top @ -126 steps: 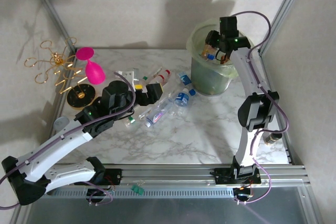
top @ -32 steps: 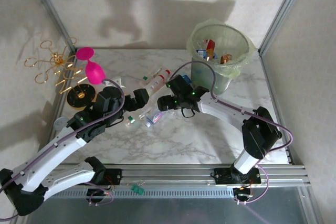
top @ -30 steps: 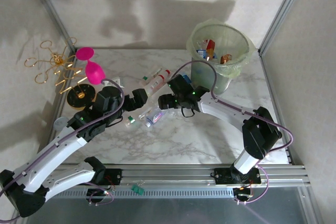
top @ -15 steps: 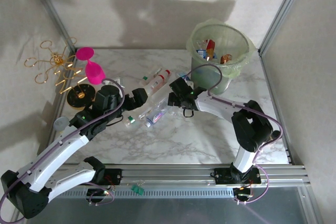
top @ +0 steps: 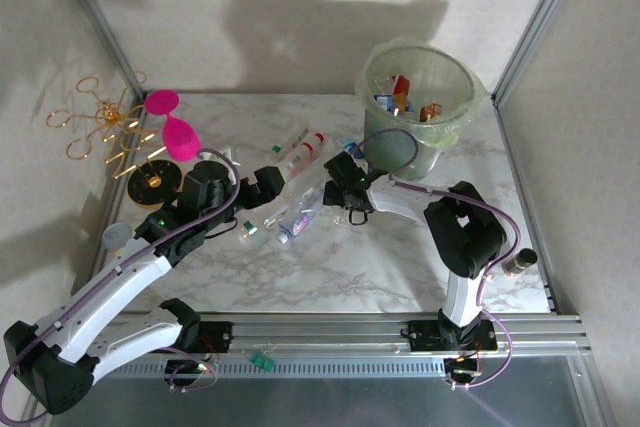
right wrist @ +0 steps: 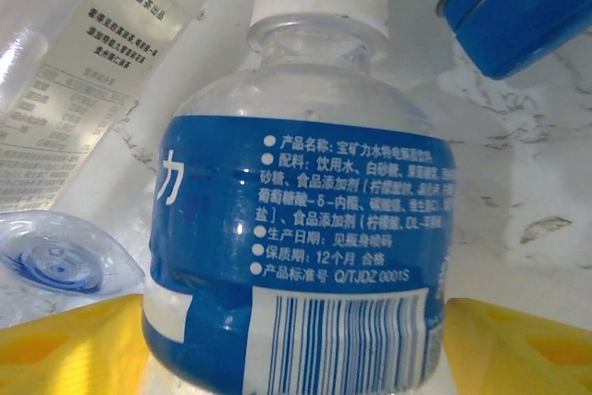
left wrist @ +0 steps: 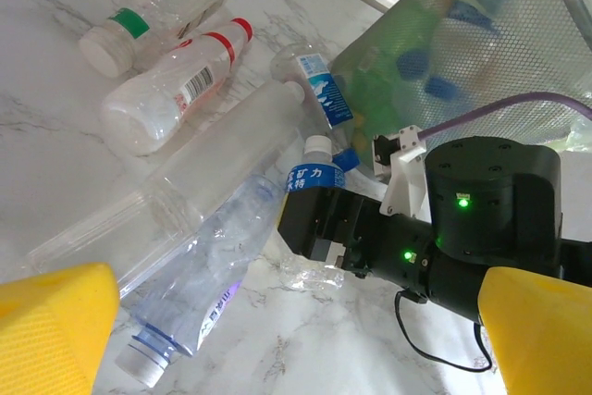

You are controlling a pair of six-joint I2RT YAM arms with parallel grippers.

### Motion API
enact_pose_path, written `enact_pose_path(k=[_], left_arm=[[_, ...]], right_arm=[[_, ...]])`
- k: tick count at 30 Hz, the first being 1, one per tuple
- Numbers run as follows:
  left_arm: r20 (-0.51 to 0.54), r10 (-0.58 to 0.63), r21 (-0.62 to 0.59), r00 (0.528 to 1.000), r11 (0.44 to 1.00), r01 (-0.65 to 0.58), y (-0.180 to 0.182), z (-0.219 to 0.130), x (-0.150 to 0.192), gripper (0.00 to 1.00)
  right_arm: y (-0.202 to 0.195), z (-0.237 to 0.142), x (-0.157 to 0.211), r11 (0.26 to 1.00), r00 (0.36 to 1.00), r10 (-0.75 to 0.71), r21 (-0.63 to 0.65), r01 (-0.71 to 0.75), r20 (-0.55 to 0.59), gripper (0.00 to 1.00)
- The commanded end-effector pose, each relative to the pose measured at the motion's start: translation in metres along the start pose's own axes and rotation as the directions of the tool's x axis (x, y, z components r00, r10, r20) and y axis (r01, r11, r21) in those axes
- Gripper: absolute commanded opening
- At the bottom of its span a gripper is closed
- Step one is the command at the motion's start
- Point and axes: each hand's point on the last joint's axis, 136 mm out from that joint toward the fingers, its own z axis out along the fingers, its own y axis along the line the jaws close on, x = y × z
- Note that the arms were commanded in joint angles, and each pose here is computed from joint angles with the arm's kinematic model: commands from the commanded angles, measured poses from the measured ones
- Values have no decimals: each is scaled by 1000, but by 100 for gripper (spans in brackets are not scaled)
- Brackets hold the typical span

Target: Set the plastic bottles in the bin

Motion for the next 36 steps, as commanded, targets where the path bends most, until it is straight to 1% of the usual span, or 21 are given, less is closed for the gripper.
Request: enact_pose_path(k=[1,8,11,17,19,26,29,33,36], left_arm=[[0,-4,8,1000,1000,4,-1,1,-1,100],[7,7,-1,1000,1000,-7,0,0,-3,100],[4,8,-1,1000,1000,-8,0,1,-2,100],[-3,5,-3,1000,1000,-5,1,4,0,100],[-1,5,-2,1000,1000,-5,1,4,0,100],[-1,6,-7,1000,1000,-6,2,3,0,100],[0,5,-6,1000,1000,-5,2,3,-1,100],[1,3,-1,1000,1000,-3,0,1,-2,100],[4,5,0,1000,1000,-5,-1,0,-3,100]], right_arm=[[-4,10,8,1000,1000,-13,0,13,-28,78],[-2,0,6,999,1000,-10,-31,10,-21,62],[-3,-3,6,999,1000,-18,-33,18,-16,58],[-10,8,20,1000,998,-21,-24,19,-56,55],[-8,12,26,999,997,-20,-41,17,-77,55],[-6,20,37,998,993,-20,-63,13,-115,56],[-4,16,35,997,994,-18,-74,10,-108,54],[1,3,25,995,997,-21,-98,14,-78,48],[6,-11,15,992,998,-31,-125,25,-47,48]])
